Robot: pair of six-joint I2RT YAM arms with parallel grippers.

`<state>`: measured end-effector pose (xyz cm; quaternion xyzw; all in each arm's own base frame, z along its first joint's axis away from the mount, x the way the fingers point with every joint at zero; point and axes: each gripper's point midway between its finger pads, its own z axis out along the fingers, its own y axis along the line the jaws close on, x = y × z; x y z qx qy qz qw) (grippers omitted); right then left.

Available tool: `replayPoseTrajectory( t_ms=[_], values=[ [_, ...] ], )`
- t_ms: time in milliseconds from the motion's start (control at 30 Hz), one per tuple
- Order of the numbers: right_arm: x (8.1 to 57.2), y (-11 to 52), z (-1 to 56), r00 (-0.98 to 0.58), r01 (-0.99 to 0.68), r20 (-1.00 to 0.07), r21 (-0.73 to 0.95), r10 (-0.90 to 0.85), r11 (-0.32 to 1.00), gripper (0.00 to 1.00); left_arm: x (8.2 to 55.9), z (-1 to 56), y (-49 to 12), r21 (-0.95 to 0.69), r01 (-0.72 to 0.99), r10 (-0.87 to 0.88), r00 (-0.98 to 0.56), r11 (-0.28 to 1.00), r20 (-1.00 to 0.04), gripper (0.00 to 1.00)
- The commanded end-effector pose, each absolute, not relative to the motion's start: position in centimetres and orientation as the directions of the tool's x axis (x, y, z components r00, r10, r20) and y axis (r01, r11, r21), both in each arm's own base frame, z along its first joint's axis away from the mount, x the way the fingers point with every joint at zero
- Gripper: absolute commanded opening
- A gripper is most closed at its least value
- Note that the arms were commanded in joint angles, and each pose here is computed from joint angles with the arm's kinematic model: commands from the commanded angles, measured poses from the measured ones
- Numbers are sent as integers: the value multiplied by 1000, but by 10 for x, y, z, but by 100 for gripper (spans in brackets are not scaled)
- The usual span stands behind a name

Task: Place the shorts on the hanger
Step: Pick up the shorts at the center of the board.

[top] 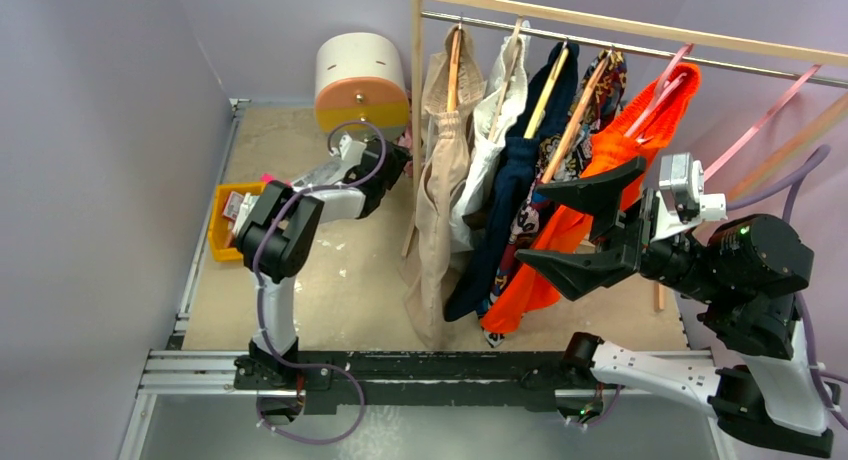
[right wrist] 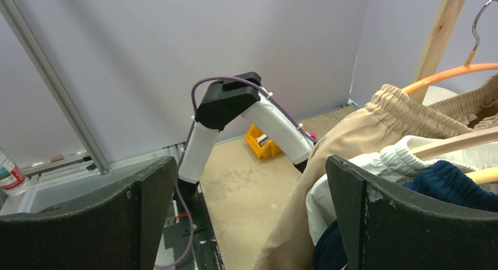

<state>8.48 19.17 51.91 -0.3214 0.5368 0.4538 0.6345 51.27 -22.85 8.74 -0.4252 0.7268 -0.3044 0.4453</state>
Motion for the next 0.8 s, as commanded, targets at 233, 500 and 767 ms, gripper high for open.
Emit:
replayPoseTrajectory(
  t_ms=[233, 500, 767],
  values=[
    [78, 188, 533, 28, -930, -962, 75, 271, 361, 99, 539, 91, -242, -841, -324, -898, -231, 433, -374, 56],
    [79, 188, 533, 25, -929, -963, 76, 268, 362, 99, 539, 70, -244, -820, -353, -890, -256, 450, -378, 47],
    [80, 187, 533, 28, -925, -962, 78, 272, 371, 99, 536, 64, -244, -810, -357, -882, -270, 465, -387, 25]
  ],
)
